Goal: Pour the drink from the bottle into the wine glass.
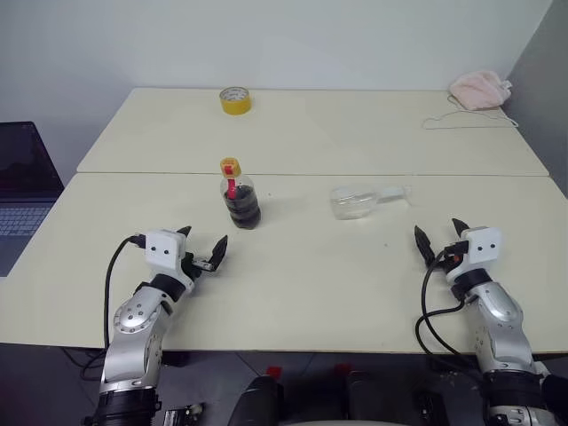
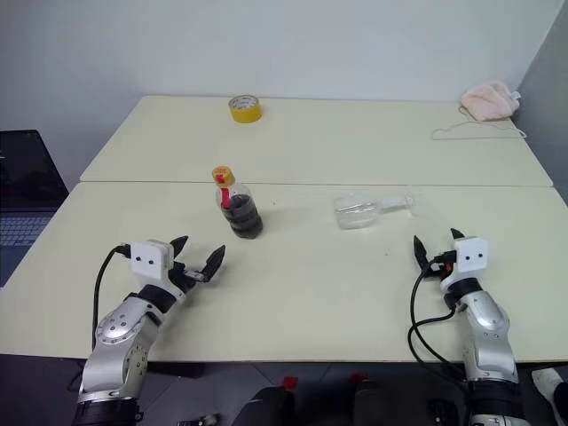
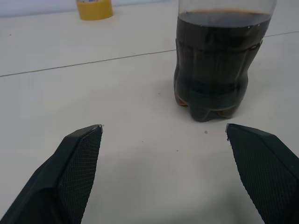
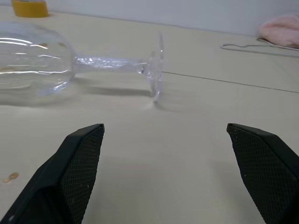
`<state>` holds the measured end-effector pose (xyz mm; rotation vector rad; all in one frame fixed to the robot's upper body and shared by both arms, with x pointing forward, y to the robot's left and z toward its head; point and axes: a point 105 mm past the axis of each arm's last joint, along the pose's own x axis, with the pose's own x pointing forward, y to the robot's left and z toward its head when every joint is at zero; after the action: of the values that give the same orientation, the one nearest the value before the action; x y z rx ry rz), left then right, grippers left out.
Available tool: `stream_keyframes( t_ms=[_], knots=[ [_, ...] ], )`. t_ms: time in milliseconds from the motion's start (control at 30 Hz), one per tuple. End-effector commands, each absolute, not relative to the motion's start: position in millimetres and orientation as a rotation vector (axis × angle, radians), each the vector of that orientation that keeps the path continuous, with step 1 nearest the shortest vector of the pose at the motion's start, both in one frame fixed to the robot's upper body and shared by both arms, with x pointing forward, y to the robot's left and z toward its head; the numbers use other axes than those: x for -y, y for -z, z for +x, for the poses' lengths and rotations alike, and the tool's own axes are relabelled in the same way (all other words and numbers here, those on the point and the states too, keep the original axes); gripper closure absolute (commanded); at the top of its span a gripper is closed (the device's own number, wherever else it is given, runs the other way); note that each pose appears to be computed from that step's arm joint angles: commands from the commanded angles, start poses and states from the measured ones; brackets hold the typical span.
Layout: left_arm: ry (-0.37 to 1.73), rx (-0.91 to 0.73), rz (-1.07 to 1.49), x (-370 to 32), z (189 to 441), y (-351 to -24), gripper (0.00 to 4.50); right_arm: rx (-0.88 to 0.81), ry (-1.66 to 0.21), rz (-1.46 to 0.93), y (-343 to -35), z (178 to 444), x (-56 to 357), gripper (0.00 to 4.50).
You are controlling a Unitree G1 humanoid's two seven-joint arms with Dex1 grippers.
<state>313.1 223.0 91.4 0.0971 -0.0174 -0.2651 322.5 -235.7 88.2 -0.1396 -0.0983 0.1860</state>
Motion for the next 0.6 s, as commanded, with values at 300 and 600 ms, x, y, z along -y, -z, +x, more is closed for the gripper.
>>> stream_keyframes(
  t_ms=[300,600],
  knots=[
    [0.303,0.086,0.072,-213.8,323.1,-115.9,0.01,0.106,-0.488,-0.068,-110.0,300.9,179.5,0.0],
    [0.338,0.104,0.117,-203.9,324.6,-114.8,0.01,0.08,-0.686,-0.074,-124.9,289.1,140.1,0.0]
  ],
)
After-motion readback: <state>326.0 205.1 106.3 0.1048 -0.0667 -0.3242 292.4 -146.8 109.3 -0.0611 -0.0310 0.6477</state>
